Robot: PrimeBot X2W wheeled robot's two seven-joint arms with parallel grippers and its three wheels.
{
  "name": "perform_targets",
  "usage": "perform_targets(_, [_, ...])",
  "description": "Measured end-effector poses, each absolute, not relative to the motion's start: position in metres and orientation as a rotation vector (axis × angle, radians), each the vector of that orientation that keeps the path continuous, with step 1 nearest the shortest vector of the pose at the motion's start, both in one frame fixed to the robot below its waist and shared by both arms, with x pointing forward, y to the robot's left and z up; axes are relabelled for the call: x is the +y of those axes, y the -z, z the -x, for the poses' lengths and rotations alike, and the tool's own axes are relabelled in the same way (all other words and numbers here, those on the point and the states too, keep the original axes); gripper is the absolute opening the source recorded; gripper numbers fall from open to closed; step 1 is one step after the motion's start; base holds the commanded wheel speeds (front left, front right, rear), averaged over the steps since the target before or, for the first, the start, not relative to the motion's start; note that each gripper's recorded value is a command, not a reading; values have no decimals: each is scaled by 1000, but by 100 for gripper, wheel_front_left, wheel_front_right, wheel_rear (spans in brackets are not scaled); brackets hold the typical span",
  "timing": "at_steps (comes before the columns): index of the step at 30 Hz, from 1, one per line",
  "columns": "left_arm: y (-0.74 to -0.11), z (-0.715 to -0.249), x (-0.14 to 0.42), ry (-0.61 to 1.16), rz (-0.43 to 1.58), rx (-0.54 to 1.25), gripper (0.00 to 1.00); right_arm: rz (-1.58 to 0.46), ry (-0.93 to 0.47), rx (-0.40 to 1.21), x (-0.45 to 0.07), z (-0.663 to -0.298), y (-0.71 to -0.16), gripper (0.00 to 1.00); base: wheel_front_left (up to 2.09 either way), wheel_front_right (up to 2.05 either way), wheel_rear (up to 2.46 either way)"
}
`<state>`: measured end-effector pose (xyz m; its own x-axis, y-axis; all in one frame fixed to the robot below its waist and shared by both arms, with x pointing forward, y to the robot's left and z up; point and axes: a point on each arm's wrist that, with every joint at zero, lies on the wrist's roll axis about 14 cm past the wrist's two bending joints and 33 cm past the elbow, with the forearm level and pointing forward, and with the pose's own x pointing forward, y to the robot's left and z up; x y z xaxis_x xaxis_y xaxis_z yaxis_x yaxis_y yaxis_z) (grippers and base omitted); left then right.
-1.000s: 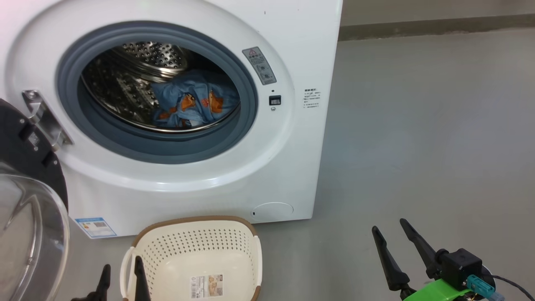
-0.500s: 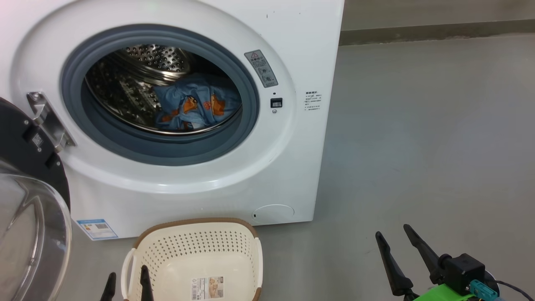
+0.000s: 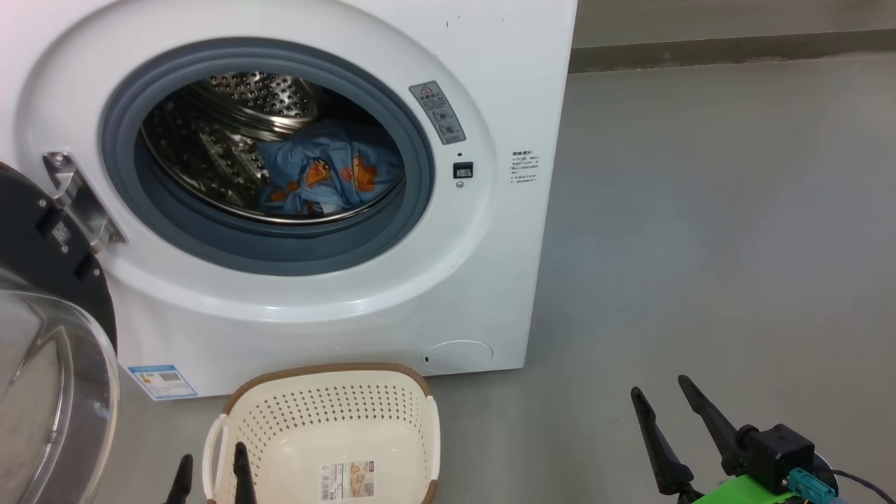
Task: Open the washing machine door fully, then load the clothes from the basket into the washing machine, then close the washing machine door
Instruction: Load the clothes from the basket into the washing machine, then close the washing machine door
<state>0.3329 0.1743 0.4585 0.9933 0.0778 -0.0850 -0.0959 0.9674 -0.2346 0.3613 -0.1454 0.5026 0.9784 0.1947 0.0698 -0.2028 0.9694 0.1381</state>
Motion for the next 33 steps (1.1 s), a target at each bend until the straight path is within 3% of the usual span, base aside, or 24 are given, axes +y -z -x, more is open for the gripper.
perform_targets(23, [-459, -335, 175, -95, 239, 75, 100, -147, -195, -53, -147, -361, -501, 100, -1, 1, 0])
perform_targets(33, [-457, -335, 176, -102, 236, 80, 100, -147, -194, -49, -147, -361, -500, 100, -91, 91, 0])
